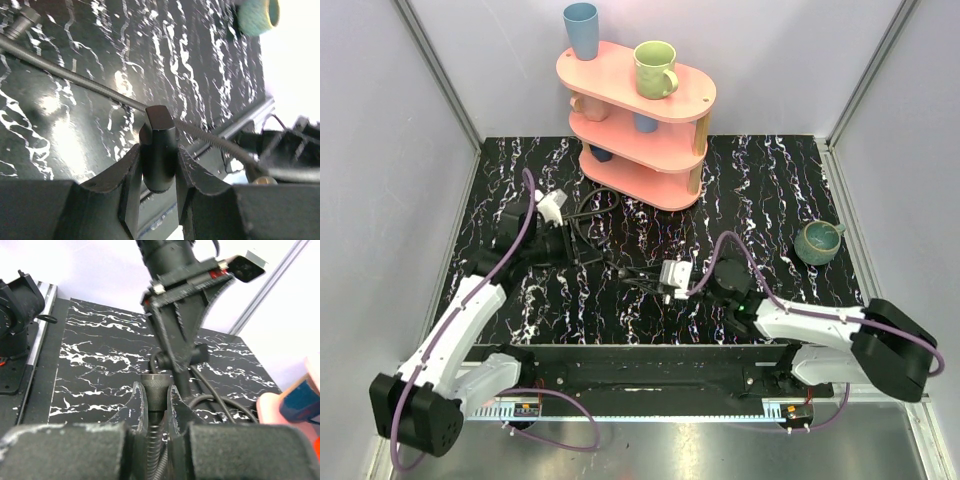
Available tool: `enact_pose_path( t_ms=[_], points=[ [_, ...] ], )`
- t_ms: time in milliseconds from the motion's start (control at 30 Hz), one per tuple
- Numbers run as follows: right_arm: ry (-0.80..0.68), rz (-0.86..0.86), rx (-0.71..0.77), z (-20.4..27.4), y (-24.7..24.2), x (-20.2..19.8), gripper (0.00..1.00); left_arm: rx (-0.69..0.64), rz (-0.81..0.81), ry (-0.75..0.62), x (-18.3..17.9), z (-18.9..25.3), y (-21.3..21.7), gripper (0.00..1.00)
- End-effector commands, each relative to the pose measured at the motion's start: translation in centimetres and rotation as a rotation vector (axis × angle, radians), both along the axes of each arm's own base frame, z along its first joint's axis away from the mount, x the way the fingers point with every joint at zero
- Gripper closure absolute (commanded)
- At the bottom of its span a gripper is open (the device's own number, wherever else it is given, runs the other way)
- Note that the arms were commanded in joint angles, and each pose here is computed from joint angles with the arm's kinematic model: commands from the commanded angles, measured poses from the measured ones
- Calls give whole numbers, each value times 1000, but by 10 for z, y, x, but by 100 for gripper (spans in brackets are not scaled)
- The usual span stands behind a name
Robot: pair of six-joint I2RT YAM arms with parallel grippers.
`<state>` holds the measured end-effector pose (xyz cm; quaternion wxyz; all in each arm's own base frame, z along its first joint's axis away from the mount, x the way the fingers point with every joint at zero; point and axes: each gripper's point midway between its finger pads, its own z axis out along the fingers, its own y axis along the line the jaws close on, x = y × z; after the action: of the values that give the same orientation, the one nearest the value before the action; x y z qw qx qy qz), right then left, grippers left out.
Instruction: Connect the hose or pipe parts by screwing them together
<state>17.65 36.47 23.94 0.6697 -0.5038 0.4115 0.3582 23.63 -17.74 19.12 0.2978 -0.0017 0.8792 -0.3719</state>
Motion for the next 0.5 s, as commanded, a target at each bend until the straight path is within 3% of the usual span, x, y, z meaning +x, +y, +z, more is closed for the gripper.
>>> enact_pose_path(
  t_ms=[0,267,467],
  points=[
    [-34,3,-67,-11,-19,-3,100,-104,-182,-45,-37,29,-16,100],
    [38,68,-57,-24,-25,-18,100,-201,-263,-131,-67,63,-22,100],
    [59,102,38,-14,-17,-20,100,-254,-326,-147,-77,70,-28,100]
  ],
)
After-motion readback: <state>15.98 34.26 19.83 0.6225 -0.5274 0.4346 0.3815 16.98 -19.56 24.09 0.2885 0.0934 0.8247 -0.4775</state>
